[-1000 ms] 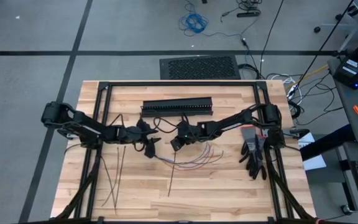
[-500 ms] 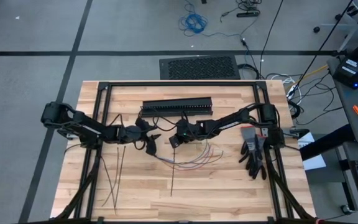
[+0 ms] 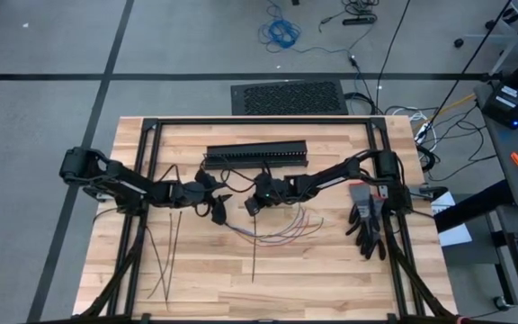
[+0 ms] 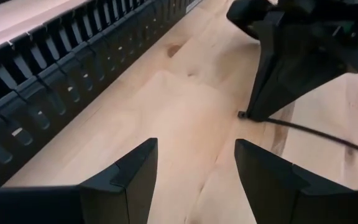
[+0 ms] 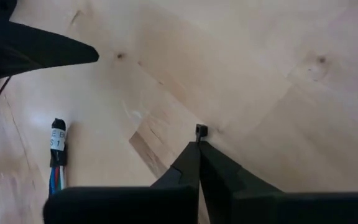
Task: Ziptie cables
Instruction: Wrap the zip tie around the cable wires
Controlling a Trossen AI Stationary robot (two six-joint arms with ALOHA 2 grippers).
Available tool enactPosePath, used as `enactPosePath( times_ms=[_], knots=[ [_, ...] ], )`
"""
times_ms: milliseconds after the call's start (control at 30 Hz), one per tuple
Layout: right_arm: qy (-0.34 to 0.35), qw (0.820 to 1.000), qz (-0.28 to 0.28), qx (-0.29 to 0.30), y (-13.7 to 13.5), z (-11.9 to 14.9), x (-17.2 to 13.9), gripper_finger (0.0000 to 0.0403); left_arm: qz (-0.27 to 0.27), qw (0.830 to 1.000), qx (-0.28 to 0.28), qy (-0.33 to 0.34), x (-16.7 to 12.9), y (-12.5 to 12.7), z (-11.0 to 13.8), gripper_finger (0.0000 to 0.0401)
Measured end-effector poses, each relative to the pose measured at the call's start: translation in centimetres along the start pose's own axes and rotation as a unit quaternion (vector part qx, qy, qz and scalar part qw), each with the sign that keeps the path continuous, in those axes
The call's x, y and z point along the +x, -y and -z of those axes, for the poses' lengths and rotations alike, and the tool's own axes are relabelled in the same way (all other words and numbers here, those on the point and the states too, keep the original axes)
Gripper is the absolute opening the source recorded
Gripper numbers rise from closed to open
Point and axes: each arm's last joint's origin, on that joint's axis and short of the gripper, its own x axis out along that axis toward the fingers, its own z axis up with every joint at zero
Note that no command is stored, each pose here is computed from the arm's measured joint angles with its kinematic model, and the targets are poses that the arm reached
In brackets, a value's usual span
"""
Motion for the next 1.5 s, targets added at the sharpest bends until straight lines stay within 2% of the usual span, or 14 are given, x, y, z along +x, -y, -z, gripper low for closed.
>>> enactPosePath(
  times_ms=[167, 467, 600, 700, 900, 1067, 1300, 1500],
  knots=[
    [0.036, 0.999, 0.015, -0.038, -1.1, -0.2, -1.7, 0.0, 0.008, 1.0, -0.004, 0.016, -0.2, 0.1, 0.0, 0.0212],
    [0.072, 0.994, 0.014, -0.077, -2.8, 0.3, -3.1, 0.0, 0.046, 0.99, -0.046, 0.127, -2.2, -0.5, 0.8, 0.0212],
    [0.09, 0.991, 0.015, -0.095, -3.4, 0.8, -3.2, 0.0, 0.045, 0.99, -0.039, 0.126, -2.5, -0.8, 1.4, 0.0212],
    [0.107, 0.989, -0.005, -0.105, -4.2, 0.9, -3.4, 0.0, 0.05, 0.991, -0.025, 0.121, -2.4, -0.7, 1.6, 0.0212],
    [0.14, 0.982, -0.044, -0.116, -5.4, 0.9, -3.8, 0.0, 0.092, 0.984, 0.007, 0.152, -2.1, 0.6, 2.2, 0.0212],
    [0.157, 0.98, -0.033, -0.117, -5.8, 1.3, -4.0, 0.0, 0.113, 0.978, 0.027, 0.172, -1.6, 1.3, 3.2, 0.0212],
    [0.175, 0.977, -0.059, -0.103, -6.0, 1.5, -4.1, 0.0, 0.097, 0.983, 0.063, 0.141, 0.7, 2.1, 4.4, 0.0212],
    [0.178, 0.977, -0.063, -0.098, -6.0, 1.8, -4.1, 0.0, 0.125, 0.98, 0.063, 0.14, 2.0, 3.1, 4.3, 0.0212]
  ],
)
